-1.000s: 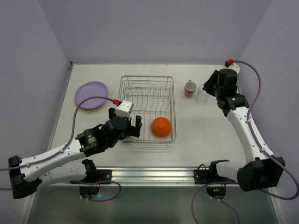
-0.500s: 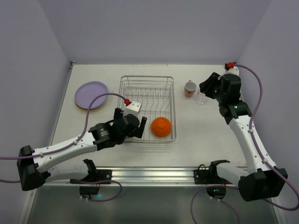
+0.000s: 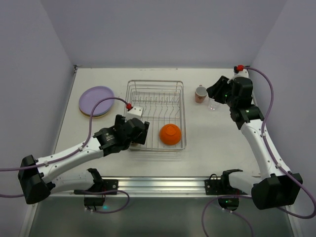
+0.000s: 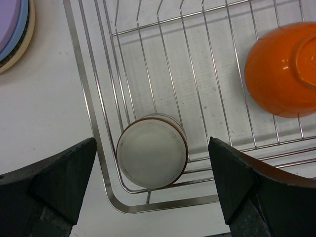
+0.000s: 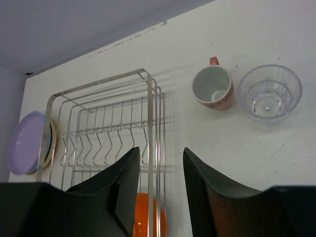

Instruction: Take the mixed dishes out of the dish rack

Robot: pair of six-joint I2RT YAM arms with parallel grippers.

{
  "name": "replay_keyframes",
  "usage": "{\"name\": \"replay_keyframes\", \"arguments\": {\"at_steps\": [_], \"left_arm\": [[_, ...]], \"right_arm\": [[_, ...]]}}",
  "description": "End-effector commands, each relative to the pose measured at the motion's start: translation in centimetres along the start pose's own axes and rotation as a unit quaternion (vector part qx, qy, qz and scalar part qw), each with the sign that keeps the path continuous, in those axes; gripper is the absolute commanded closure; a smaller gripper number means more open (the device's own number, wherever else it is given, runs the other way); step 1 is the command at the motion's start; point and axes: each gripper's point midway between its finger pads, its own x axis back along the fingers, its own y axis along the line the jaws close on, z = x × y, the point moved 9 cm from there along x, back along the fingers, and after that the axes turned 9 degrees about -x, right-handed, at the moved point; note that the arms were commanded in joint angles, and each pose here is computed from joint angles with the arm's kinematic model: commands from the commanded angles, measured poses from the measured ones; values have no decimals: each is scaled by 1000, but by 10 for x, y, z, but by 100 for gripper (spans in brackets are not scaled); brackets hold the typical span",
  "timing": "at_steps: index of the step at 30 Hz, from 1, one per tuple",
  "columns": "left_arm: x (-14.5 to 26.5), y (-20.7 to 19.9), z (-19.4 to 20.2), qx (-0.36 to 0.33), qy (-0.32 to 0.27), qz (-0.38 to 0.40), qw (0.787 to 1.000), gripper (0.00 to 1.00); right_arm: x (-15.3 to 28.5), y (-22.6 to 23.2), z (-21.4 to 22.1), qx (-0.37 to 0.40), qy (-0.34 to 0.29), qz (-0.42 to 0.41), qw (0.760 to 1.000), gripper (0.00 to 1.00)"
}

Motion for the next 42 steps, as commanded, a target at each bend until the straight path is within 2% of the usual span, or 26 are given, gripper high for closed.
{"name": "replay_keyframes", "arguments": {"at_steps": [1, 26, 30, 36, 40, 42], "left_arm": [[-5, 1, 6, 6, 15, -7, 1000, 0], [-19, -6, 24, 1, 56, 2, 998, 0], [-18, -6, 25, 7, 53, 8, 999, 9], [-19, -5, 26, 6, 56, 9, 998, 16], [-21, -4, 25, 4, 59, 7, 998, 18], [-23, -3, 25, 4, 61, 4, 998, 15]], "right_arm": [[-1, 10, -8, 8, -7, -32, 999, 57], [-7, 10, -6, 8, 6, -37, 999, 55], [-8, 10, -5, 8, 9, -38, 999, 56], [-8, 10, -5, 8, 10, -39, 999, 55], [-8, 11, -5, 8, 11, -42, 999, 55], [-9, 11, -5, 8, 12, -43, 999, 55]]}}
